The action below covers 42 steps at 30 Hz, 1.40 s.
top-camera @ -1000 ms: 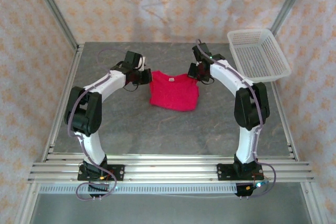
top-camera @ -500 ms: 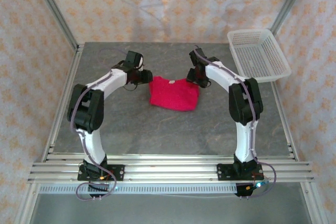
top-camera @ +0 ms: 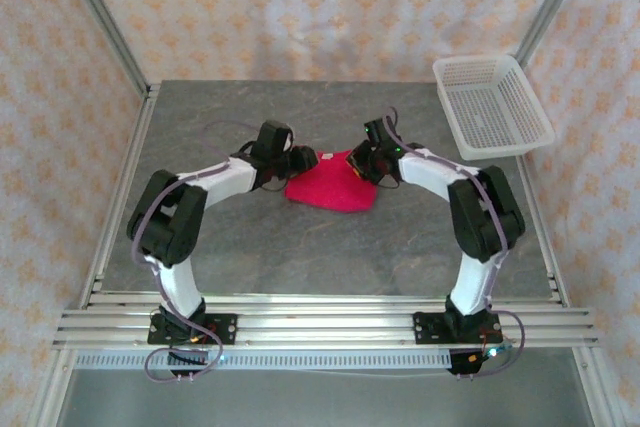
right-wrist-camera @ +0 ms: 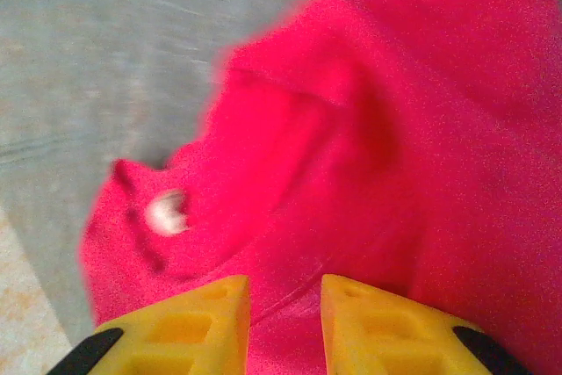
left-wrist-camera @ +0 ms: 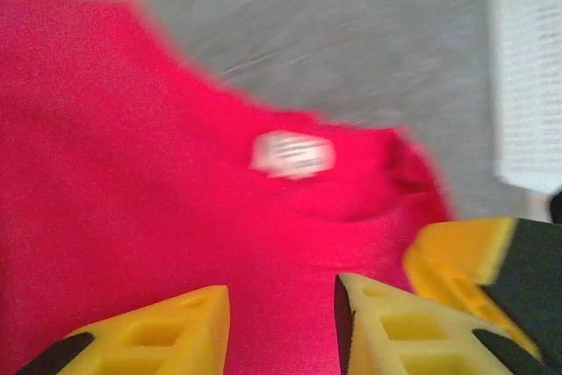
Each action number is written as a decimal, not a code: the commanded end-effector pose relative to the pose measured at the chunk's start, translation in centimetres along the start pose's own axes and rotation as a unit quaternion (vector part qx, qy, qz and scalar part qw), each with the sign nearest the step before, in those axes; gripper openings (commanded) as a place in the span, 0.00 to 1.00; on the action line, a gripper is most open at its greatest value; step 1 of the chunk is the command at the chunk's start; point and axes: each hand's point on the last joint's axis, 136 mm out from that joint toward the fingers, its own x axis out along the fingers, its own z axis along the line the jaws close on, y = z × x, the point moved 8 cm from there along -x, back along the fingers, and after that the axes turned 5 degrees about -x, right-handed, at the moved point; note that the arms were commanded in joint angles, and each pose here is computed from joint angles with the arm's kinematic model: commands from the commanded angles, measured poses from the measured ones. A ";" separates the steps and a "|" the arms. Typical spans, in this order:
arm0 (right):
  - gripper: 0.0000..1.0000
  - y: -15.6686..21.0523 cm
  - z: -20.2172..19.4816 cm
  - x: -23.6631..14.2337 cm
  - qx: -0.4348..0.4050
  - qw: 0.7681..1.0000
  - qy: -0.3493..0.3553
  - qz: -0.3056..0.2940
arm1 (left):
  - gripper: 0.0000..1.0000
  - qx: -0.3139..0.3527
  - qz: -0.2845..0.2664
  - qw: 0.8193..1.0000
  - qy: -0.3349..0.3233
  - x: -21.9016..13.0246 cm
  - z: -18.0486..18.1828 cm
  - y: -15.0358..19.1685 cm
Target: Fold the inside-out t-shirt
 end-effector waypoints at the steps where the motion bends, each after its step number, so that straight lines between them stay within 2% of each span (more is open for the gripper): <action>1: 0.27 0.7 -3.2 2.6 0.065 0.997 0.021 0.020 | 0.38 -0.053 -0.005 0.998 -0.031 -0.1 3.6 -0.7; 4: 0.28 1.7 -4.2 3.5 0.060 0.997 0.044 0.023 | 0.38 -0.061 0.001 0.995 -0.075 -0.3 6.8 -0.9; 10: 0.28 2.6 -1.7 6.5 0.044 0.998 0.040 0.010 | 0.42 -0.056 -0.017 0.990 -0.132 -1.5 9.3 -4.8; 16: 0.29 2.9 4.8 12.4 0.050 0.998 -0.015 -0.032 | 0.43 -0.073 -0.031 0.983 -0.167 -1.9 11.9 -11.3; 20: 0.29 2.8 8.8 16.4 0.067 0.995 -0.050 -0.053 | 0.45 -0.095 -0.051 0.978 -0.178 -3.4 14.5 -15.5; 24: 0.30 2.0 11.2 17.7 0.059 0.995 -0.065 -0.052 | 0.49 -0.098 -0.067 0.976 -0.180 -5.4 16.0 -17.7; 26: 0.34 1.4 12.8 16.3 0.031 0.995 -0.073 -0.058 | 0.54 -0.093 -0.076 0.978 -0.170 -6.4 15.5 -18.0; 27: 0.37 1.2 13.5 15.4 0.013 0.995 -0.079 -0.060 | 0.62 -0.088 -0.082 0.979 -0.164 -6.9 15.0 -17.9; 28: 0.43 0.8 14.1 14.1 -0.006 0.994 -0.084 -0.063 | 0.90 -0.082 -0.093 0.979 -0.159 -7.6 14.4 -17.9; 29: 0.52 0.6 14.8 12.6 -0.029 0.993 -0.090 -0.066 | 1.00 -0.072 -0.105 0.979 -0.158 -8.4 13.6 -17.7; 32: 0.81 0.0 16.4 6.9 -0.120 0.985 -0.080 -0.089 | 1.00 -0.024 -0.156 0.974 -0.165 -12.4 10.6 -17.0; 35: 0.97 -0.3 16.4 0.0 -0.212 0.966 -0.048 -0.141 | 1.00 0.033 -0.217 0.956 -0.196 -16.6 7.9 -15.0; 37: 0.99 -0.5 15.3 -4.3 -0.260 0.946 -0.020 -0.192 | 1.00 0.056 -0.249 0.943 -0.216 -18.9 6.8 -13.5; 39: 0.99 -0.9 13.2 -8.4 -0.320 0.913 0.023 -0.252 | 1.00 0.088 -0.265 0.934 -0.221 -20.0 6.7 -12.0; 42: 0.99 -1.7 8.1 -12.6 -0.386 0.843 0.128 -0.352 | 1.00 0.159 -0.285 0.911 -0.253 -19.7 8.2 -9.3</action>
